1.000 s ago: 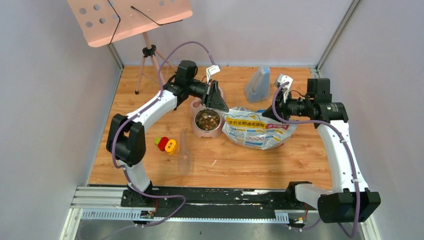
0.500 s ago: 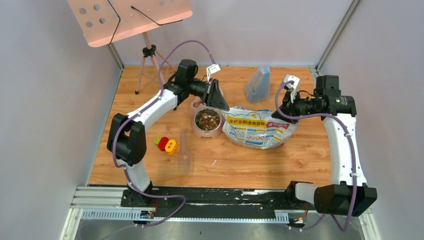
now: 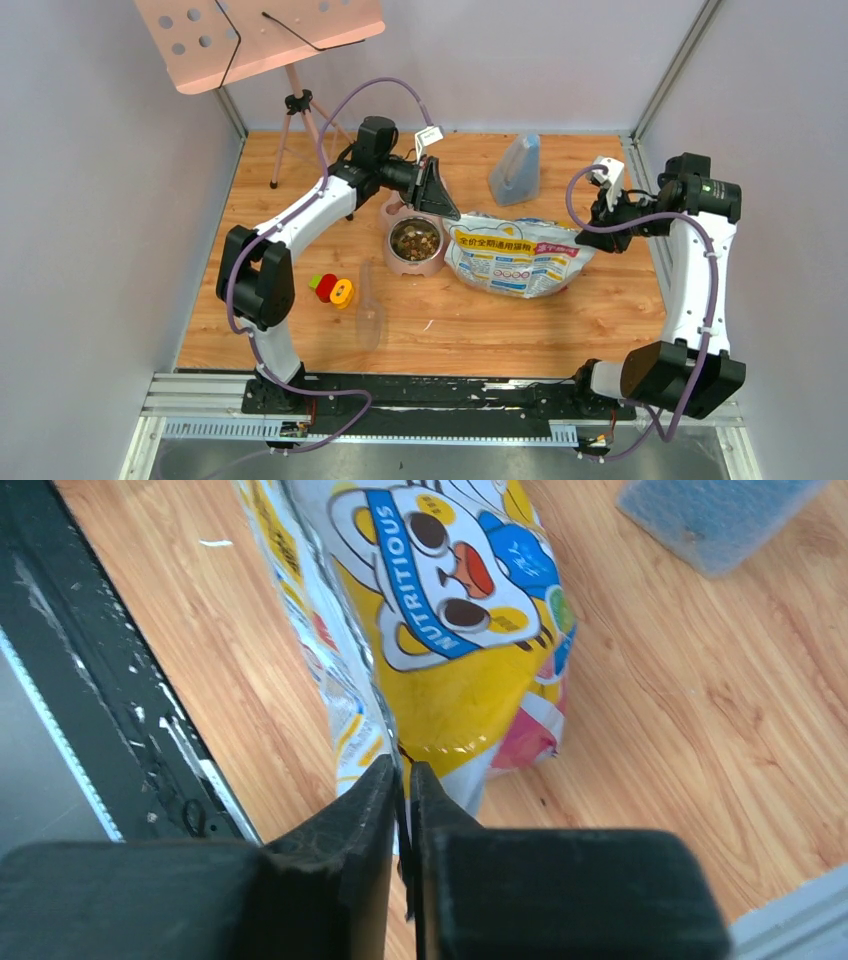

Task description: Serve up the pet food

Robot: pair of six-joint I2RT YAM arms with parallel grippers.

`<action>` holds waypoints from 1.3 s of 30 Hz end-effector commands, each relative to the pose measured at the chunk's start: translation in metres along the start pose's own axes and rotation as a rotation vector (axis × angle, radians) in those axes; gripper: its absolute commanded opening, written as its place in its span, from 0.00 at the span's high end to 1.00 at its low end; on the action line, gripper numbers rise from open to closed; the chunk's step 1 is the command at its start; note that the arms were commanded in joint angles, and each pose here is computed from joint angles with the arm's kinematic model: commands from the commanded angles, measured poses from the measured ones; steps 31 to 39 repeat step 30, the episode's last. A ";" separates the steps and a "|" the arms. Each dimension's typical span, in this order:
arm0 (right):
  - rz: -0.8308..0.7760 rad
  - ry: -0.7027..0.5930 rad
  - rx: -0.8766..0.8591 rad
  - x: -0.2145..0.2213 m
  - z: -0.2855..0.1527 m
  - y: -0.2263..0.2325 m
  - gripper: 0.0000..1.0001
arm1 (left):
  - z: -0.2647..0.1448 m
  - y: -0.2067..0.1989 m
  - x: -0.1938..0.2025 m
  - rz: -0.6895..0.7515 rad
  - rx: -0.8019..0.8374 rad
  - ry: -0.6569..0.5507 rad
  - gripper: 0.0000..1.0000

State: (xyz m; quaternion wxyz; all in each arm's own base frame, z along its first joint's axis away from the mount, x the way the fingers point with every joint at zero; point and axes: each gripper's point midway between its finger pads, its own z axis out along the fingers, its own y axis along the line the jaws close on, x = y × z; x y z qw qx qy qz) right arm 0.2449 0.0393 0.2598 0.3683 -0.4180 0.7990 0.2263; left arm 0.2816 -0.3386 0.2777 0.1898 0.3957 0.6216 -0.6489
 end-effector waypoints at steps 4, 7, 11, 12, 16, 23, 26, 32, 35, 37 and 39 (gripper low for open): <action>-0.084 0.106 0.116 0.011 -0.026 -0.033 0.94 | -0.013 -0.008 -0.017 0.066 0.007 -0.020 1.00; -0.091 0.069 0.138 -0.004 -0.032 -0.037 0.73 | -0.015 -0.008 -0.020 0.077 -0.008 -0.027 0.95; 0.055 -0.135 0.200 -0.072 -0.050 -0.055 0.37 | -0.027 -0.004 -0.033 0.135 -0.182 -0.041 0.58; 0.153 -0.177 0.234 -0.086 -0.055 -0.064 0.24 | -0.034 0.005 -0.043 0.169 -0.293 -0.053 0.51; 0.438 -0.284 0.382 -0.107 -0.063 -0.107 0.20 | -0.076 0.018 -0.056 0.288 -0.683 -0.065 0.31; 0.630 -0.441 0.764 -0.100 -0.092 -0.166 0.16 | -0.172 -0.021 -0.076 0.422 -1.227 -0.315 0.00; 0.663 -0.488 0.871 -0.099 -0.107 -0.176 0.00 | -0.190 -0.022 -0.065 0.425 -1.327 -0.280 0.00; 0.687 -0.490 0.919 -0.093 -0.110 -0.184 0.00 | -0.201 -0.018 -0.050 0.407 -1.378 -0.238 0.00; 0.687 -0.490 0.919 -0.093 -0.110 -0.184 0.00 | -0.201 -0.018 -0.050 0.407 -1.378 -0.238 0.00; 0.687 -0.490 0.919 -0.093 -0.110 -0.184 0.00 | -0.201 -0.018 -0.050 0.407 -1.378 -0.238 0.00; 0.687 -0.490 0.919 -0.093 -0.110 -0.184 0.00 | -0.201 -0.018 -0.050 0.407 -1.378 -0.238 0.00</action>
